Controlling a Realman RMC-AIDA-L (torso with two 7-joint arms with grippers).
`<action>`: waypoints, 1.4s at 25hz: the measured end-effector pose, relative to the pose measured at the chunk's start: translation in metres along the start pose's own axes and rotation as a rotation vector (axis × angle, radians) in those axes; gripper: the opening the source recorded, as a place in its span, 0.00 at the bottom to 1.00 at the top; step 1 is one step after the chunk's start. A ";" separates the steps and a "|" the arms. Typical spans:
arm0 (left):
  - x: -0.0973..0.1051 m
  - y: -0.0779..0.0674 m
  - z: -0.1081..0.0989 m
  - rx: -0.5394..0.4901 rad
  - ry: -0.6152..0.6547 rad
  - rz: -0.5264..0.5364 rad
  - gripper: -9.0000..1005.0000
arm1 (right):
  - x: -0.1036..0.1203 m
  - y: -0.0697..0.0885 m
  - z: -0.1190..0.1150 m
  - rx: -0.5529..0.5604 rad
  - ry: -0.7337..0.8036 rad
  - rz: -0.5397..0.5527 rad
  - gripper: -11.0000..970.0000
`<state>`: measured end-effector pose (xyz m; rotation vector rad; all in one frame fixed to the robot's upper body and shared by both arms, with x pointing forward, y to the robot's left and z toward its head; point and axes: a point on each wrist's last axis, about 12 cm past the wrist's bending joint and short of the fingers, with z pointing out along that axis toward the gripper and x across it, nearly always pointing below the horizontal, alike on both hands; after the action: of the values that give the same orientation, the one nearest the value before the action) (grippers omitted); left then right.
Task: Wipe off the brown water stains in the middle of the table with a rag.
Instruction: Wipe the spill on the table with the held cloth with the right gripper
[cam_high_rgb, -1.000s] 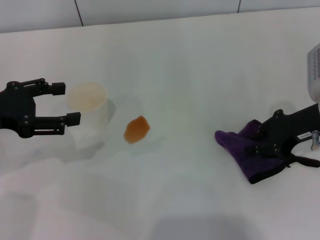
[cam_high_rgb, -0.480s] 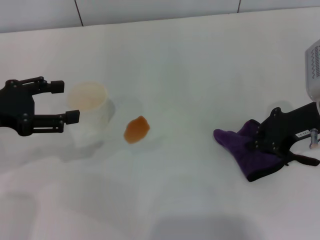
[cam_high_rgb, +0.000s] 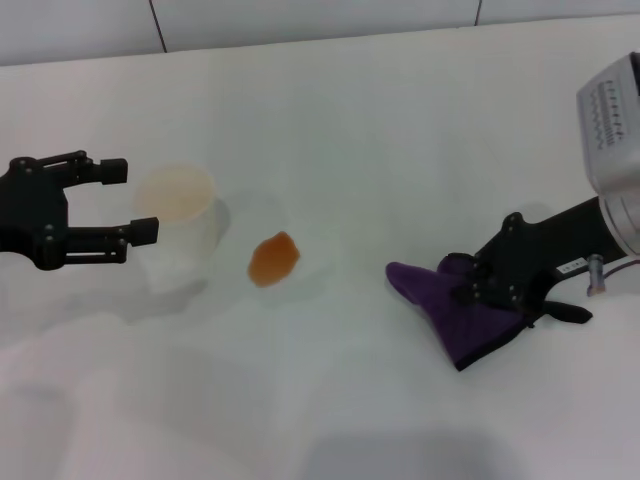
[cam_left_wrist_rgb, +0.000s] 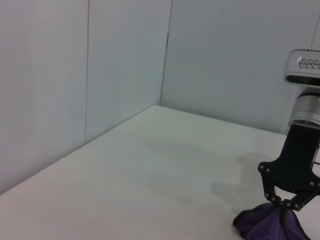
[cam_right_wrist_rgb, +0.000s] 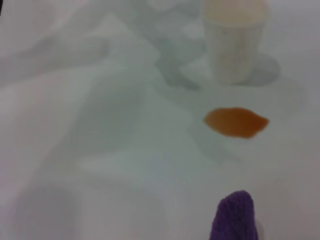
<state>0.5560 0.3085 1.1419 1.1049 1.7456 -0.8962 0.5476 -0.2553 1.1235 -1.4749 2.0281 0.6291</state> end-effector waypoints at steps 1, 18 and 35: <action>0.000 0.000 0.000 0.000 -0.001 0.001 0.87 | -0.002 0.000 0.002 -0.006 0.001 -0.004 0.08; -0.003 0.001 0.001 0.002 -0.002 0.007 0.87 | -0.058 0.008 0.045 -0.070 0.045 -0.144 0.08; -0.004 0.001 0.003 0.006 -0.002 0.012 0.87 | -0.108 0.019 0.078 -0.129 0.131 -0.258 0.08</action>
<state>0.5585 0.3050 1.1440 1.1173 1.7339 -0.8951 0.5684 -0.1228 1.1393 -1.8607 1.8762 0.5779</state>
